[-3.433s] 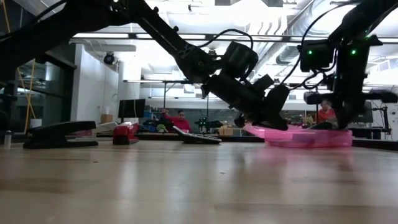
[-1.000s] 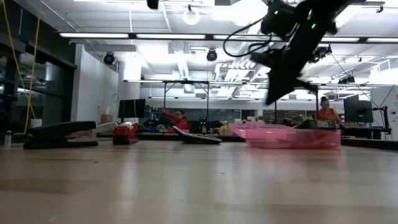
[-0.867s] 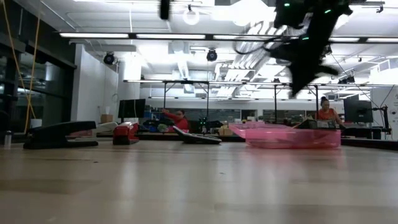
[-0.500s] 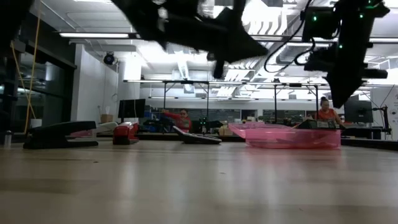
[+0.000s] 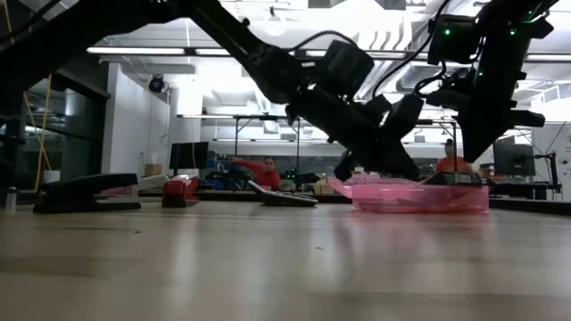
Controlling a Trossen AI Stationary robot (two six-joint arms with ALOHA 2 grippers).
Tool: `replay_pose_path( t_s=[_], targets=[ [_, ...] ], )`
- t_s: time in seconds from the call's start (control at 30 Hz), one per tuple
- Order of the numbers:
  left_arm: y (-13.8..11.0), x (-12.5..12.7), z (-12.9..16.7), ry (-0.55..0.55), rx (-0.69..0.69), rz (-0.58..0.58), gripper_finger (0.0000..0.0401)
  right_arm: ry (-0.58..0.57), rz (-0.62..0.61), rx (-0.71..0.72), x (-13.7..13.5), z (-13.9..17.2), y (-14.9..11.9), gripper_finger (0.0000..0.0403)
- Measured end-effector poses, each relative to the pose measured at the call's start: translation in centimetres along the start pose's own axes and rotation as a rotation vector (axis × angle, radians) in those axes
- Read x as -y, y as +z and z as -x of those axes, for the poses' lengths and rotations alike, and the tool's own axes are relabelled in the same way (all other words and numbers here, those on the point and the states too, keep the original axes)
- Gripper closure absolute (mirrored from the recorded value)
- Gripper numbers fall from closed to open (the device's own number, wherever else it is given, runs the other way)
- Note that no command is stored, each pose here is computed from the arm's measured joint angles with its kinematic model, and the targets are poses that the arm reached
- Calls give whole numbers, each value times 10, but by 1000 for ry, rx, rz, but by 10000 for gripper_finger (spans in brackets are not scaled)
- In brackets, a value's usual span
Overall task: Pack school essentials
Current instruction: Adjust the pink supply box
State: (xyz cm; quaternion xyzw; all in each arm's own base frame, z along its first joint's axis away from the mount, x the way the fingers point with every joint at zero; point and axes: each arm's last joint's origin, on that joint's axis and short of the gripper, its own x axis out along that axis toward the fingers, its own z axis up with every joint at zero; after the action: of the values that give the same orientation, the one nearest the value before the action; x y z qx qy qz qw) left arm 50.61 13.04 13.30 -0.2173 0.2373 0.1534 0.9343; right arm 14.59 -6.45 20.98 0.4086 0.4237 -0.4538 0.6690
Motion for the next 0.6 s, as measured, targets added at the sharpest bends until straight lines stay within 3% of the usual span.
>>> replay_pose_path(
  t_s=[0.6],
  targets=[
    [-10, -14, -1, 108, -82, -92, 401, -48, 25, -47, -15, -28, 6, 403]
  ],
)
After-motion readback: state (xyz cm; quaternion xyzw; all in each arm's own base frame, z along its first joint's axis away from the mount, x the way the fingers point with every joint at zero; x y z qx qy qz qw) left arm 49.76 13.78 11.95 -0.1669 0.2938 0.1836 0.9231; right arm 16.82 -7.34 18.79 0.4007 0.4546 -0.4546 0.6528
